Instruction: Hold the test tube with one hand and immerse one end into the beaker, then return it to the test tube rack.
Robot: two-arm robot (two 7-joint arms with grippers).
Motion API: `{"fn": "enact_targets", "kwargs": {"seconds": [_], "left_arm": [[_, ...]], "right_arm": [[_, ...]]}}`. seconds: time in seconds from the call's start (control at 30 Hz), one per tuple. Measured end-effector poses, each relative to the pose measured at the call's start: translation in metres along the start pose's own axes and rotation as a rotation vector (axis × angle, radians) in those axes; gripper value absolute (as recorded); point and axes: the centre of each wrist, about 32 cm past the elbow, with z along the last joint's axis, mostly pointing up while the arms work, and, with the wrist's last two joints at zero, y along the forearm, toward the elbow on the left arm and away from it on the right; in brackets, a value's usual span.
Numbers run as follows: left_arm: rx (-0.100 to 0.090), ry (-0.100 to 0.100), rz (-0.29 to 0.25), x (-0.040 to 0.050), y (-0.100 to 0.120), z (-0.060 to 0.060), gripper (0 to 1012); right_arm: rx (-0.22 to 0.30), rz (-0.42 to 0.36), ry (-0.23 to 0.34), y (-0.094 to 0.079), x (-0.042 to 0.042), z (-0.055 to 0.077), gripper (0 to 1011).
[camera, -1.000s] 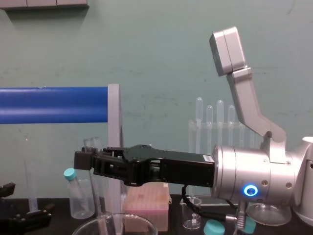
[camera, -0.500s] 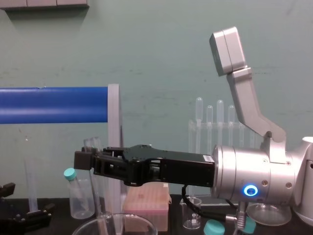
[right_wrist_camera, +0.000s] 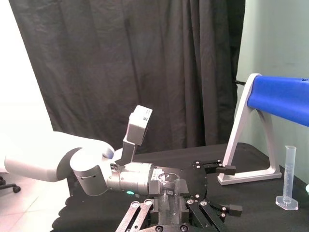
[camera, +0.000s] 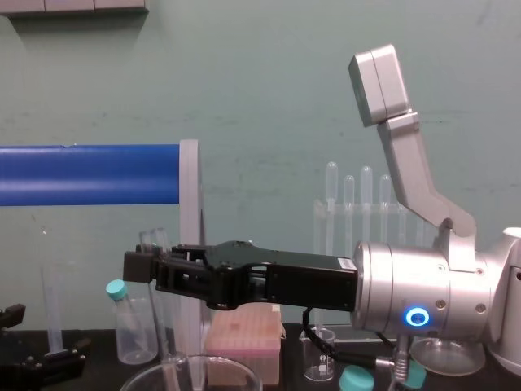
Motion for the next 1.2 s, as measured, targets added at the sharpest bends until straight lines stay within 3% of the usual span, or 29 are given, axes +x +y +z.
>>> {"fn": "enact_targets", "kwargs": {"seconds": [0.1,0.3,0.73,0.97,1.2], "left_arm": [[0.0,0.0,0.0,0.0,0.0,0.0,1000],[0.0,0.0,0.0,0.0,0.0,0.0,1000],[0.0,0.0,0.0,0.0,0.0,0.0,1000],[0.0,0.0,0.0,0.0,0.0,0.0,1000],[0.0,0.0,0.0,0.0,0.0,0.0,1000]], "right_arm": [[0.009,0.006,-0.009,0.0,0.0001,0.002,226],[0.087,0.018,-0.06,-0.002,-0.0007,0.012,226],[0.192,0.001,-0.171,-0.014,-0.0076,0.049,226],[0.243,-0.087,-0.231,-0.032,-0.0069,0.073,226],[0.252,-0.183,-0.259,-0.054,-0.0101,0.081,226]]}}
